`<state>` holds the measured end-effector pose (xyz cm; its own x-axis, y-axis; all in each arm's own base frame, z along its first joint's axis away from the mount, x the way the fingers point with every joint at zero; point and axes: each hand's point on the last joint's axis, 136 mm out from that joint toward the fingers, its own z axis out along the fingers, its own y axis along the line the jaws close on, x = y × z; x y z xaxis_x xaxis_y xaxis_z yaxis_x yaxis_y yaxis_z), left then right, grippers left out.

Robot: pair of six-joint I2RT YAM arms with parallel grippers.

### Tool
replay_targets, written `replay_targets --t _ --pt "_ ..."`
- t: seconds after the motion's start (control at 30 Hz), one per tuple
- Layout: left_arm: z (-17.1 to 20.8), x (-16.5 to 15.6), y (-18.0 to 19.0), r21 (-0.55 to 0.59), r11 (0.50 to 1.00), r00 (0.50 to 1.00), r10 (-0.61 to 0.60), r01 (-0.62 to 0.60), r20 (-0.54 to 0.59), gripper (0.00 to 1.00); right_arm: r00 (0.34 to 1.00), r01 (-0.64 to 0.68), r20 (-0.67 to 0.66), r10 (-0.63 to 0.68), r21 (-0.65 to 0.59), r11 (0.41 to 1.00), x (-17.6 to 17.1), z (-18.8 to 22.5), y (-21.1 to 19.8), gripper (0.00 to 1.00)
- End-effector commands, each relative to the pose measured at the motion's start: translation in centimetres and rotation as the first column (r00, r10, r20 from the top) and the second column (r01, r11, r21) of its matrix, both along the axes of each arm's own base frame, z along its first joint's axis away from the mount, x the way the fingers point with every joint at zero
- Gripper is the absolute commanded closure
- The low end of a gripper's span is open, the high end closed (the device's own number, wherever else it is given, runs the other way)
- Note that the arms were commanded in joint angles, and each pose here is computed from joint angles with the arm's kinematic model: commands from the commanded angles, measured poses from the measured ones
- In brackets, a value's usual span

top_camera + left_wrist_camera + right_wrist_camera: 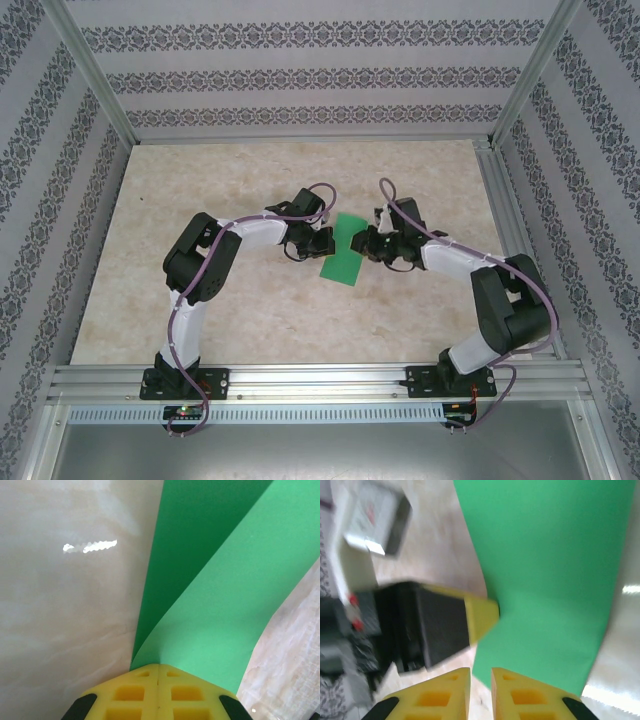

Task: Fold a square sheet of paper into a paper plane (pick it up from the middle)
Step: Fold the square sheet of paper in half at the center of the table.

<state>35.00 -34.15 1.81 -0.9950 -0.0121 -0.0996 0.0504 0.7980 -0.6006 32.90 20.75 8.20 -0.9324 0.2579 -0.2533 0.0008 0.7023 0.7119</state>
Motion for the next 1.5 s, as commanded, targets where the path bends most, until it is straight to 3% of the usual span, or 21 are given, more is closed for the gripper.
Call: replay_targets --t 0.0,0.27,0.5,0.8,1.47 --pt "-4.1 -2.6 1.8 0.143 0.990 0.997 -0.006 0.016 -0.074 0.94 0.999 0.010 0.042 -0.007 -0.057 0.998 2.4 -0.2 -0.7 0.81" --pt "-3.9 -2.6 1.8 0.143 0.990 0.997 -0.012 0.023 -0.073 0.94 0.999 0.035 -0.018 -0.037 -0.118 0.992 5.5 -4.0 -1.6 0.81" --pt "-4.1 -2.8 2.1 0.160 0.986 0.997 -0.022 0.034 -0.077 0.94 0.995 0.057 -0.069 -0.067 -0.139 0.989 5.8 -6.9 -3.1 0.82" --pt "-4.1 -2.9 2.0 0.160 0.986 0.997 -0.028 0.040 -0.077 0.94 0.997 0.071 0.035 -0.068 -0.102 0.992 7.7 -2.2 -2.7 0.81" --pt "-4.1 -3.2 2.0 0.155 0.987 0.997 -0.035 0.046 -0.075 0.95 0.991 0.124 -0.033 -0.133 -0.204 0.971 10.2 -6.7 -5.2 0.82"
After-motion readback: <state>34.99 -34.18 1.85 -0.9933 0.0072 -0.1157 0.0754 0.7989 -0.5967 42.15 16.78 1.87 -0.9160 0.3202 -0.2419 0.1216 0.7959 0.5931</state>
